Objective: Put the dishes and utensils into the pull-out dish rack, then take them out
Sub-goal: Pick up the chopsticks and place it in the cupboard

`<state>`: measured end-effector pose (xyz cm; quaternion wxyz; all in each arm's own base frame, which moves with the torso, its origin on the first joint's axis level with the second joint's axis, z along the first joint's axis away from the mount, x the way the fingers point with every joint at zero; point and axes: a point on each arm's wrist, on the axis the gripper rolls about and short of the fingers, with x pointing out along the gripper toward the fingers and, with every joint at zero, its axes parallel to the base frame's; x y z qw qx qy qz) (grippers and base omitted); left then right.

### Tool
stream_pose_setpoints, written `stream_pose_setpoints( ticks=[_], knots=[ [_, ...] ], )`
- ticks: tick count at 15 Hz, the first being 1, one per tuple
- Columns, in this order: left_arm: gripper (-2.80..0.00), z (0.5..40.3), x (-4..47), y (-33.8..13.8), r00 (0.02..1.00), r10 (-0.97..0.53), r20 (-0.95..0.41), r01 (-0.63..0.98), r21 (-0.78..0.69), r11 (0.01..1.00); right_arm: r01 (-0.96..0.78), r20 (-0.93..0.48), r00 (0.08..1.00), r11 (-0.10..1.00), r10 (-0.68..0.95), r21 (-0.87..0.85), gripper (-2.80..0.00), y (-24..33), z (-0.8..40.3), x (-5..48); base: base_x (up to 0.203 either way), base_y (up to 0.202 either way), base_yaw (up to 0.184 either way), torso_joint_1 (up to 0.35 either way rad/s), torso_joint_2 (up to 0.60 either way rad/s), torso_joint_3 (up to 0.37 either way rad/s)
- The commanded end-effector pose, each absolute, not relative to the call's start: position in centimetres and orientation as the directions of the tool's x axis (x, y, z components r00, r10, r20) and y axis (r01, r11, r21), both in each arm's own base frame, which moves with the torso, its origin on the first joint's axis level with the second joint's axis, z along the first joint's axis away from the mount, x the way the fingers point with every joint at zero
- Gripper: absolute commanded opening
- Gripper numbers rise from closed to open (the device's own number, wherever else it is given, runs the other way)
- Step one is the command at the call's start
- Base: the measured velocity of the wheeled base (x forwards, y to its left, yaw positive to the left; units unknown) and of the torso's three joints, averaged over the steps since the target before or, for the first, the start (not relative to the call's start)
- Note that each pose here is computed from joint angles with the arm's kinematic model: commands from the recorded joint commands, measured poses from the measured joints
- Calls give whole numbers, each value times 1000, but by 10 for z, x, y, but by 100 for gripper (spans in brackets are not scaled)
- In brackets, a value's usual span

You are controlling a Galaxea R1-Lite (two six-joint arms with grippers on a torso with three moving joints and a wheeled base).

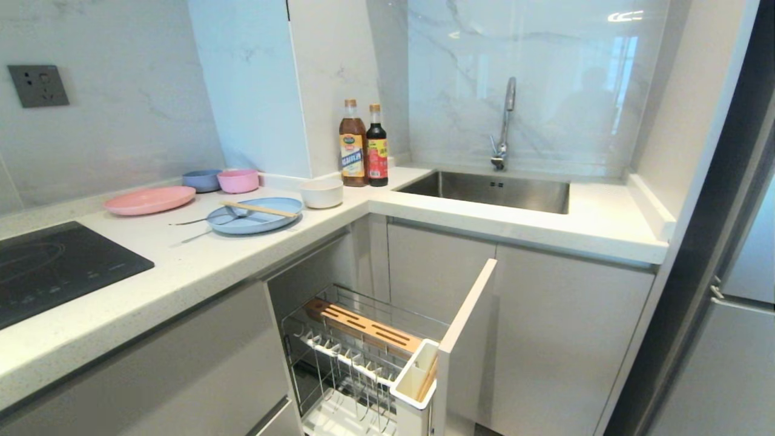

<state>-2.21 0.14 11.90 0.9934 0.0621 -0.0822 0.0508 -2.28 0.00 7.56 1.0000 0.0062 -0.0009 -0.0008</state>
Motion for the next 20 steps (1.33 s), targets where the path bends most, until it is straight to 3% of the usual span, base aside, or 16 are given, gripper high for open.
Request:
stream_pose_setpoints(
  ticks=[1,6,20],
  knots=[
    [-280,93,-24,1,981,86,175,-107,114,988,2,0,1000,1000,-2,12,-280,0,75,-23,0,0,0,0,0,0],
    [-280,74,-22,-1,1000,-22,12,21,29,999,2,0,1000,1000,-2,12,-280,0,75,-23,0,0,0,0,0,0],
    [-280,75,-22,0,1000,-6,20,6,0,1000,2,0,1000,1000,-2,12,-280,0,75,-23,0,0,0,0,0,0]
  ],
)
